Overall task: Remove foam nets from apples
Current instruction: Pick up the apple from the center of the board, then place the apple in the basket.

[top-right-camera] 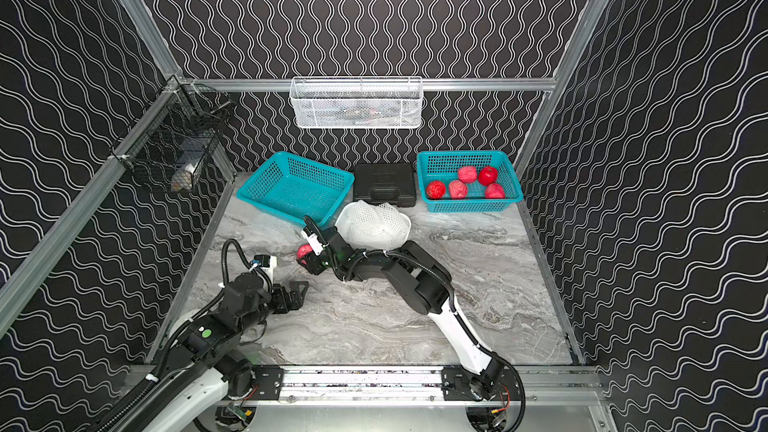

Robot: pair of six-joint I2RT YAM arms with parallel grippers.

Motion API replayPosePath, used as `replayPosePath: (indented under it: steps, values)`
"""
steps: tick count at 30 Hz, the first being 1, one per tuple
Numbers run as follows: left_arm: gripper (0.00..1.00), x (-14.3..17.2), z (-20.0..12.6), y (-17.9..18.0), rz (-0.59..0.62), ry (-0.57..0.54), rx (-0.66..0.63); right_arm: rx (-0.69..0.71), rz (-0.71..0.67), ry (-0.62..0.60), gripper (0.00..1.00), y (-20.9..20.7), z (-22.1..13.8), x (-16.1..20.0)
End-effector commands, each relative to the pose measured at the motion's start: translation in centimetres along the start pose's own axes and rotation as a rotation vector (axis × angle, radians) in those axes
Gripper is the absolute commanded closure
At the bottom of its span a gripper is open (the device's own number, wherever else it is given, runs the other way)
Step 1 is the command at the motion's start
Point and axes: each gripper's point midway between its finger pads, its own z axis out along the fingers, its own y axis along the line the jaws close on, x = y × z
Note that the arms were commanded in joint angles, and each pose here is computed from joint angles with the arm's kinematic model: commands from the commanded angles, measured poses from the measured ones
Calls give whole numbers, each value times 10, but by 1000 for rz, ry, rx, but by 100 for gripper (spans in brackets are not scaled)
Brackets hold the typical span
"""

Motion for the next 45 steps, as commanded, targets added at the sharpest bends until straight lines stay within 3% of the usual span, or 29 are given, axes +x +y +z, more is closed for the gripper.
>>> replayPosePath:
  steps: [1,13,19,23,28,32,37,45]
  values:
    - [1,-7,-1,0,10,-24,-10,-42,-22,-16,56,9,-6,-4]
    - [1,-17,-5,-10,66,-56,32,-89,-64,-118,65,28,-49,-35]
    - [1,-35,-10,-27,112,-116,91,-104,-67,-211,65,38,-96,-77]
    - [1,-60,-12,-55,149,-188,197,-104,11,-281,65,18,-141,-118]
    - [1,-105,-5,-95,199,-288,287,-54,174,-363,66,-55,-204,-165]
    - [1,-128,21,-140,290,-285,327,159,228,-383,65,-145,-252,-176]
    - [1,-117,70,-218,495,-191,371,404,345,-393,65,-265,-314,-162]
    - [0,-105,143,-277,495,-87,480,735,524,-310,65,-436,-374,-97]
